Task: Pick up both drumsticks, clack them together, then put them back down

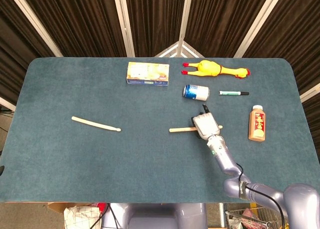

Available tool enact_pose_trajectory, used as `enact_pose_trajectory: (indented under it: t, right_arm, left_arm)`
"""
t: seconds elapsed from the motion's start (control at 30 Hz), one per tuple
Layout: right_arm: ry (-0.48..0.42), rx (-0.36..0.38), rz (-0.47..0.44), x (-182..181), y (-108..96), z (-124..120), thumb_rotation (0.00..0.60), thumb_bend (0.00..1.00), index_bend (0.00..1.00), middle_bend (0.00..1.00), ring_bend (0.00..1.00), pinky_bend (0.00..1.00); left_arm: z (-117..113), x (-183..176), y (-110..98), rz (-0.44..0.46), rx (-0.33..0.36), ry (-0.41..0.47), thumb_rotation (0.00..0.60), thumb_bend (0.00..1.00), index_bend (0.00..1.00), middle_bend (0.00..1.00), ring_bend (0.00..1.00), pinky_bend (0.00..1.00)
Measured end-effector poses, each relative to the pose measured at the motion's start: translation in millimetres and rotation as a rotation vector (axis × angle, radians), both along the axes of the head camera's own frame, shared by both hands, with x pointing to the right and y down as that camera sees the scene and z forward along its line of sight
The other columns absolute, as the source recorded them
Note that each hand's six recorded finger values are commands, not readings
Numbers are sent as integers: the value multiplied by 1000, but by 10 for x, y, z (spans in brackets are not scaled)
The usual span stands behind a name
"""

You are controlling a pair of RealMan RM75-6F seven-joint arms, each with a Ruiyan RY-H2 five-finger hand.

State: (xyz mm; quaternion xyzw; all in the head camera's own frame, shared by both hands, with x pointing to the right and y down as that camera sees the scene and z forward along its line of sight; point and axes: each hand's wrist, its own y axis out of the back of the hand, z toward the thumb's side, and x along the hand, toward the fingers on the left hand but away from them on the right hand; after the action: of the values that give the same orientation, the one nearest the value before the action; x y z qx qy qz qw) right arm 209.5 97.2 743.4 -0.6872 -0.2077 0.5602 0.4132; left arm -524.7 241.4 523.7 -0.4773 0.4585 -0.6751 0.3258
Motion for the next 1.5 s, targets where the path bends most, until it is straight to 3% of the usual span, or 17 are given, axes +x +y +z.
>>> enact_pose_trajectory:
  t: [0.37, 0.6, 0.8, 1.03, 1.5]
  right_arm:
    - [-49, 3, -12, -49, 1, -102, 600, 412, 645, 586, 381, 46]
    - [-151, 17, -4, -107, -36, -316, 600, 413, 656, 600, 381, 46]
    - [-300, 39, 8, -108, -98, -651, 600, 412, 667, 604, 381, 46]
    - [-449, 88, 28, 112, -218, -1189, 600, 412, 672, 604, 381, 46]
    - [-593, 172, 203, 761, -519, -1772, 600, 412, 677, 604, 381, 46]
  left_arm:
    - [-23, -8, 1, -3, 9, 8, 600, 313, 99, 0, 0, 0]
    - [-7, 29, -8, 19, 6, 12, 600, 312, 99, 0, 0, 0]
    - [-29, 220, -87, 131, 32, 53, 600, 313, 170, 74, 0, 0]
    - [46, 414, -525, 326, 42, 35, 600, 323, 273, 209, 0, 0]
    - [710, 562, -1243, 573, -184, -80, 600, 338, 312, 264, 0, 0]
